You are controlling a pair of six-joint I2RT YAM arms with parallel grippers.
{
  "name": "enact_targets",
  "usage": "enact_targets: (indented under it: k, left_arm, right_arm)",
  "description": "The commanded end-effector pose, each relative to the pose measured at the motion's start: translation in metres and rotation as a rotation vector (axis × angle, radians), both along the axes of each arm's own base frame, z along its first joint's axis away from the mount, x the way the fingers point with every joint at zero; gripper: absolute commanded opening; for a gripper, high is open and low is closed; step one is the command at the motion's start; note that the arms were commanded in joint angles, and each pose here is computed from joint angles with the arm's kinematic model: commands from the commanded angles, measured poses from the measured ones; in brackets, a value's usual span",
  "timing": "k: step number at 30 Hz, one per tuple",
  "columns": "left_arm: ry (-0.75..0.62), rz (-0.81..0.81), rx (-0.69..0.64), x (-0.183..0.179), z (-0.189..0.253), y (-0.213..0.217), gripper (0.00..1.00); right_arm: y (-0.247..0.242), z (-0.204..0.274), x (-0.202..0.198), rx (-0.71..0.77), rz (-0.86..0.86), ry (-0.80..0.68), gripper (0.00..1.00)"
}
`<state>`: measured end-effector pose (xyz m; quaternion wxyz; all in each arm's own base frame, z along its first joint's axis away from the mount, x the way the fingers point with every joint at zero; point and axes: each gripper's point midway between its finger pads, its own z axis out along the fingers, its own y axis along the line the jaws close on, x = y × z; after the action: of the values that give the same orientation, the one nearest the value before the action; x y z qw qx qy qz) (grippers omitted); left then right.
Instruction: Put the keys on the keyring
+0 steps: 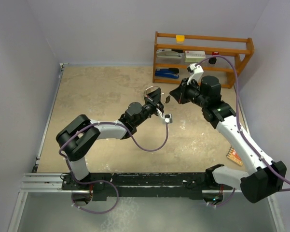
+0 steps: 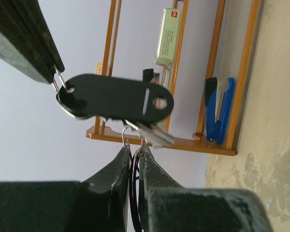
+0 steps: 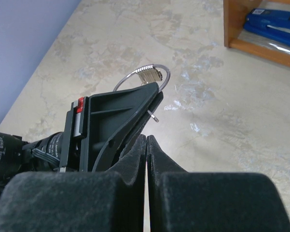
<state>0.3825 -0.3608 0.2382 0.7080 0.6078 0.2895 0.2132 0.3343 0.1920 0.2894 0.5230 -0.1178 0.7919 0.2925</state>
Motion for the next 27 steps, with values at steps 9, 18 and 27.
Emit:
enact_targets:
  k: [9,18,27]
  left_arm:
    - [-0.126,0.011,-0.026,-0.003,0.024,-0.003,0.00]
    - [-0.152,0.017,-0.019,-0.007,0.021,-0.004,0.00]
    - [-0.158,0.025,0.025,-0.007,0.012,-0.004,0.00]
  right_arm:
    - [0.012,0.003,0.007,-0.021,0.020,-0.013,0.00]
    - [0.019,-0.003,0.014,-0.031,0.023,0.001,0.00]
    - [0.020,0.001,0.018,-0.027,0.007,-0.008,0.00]
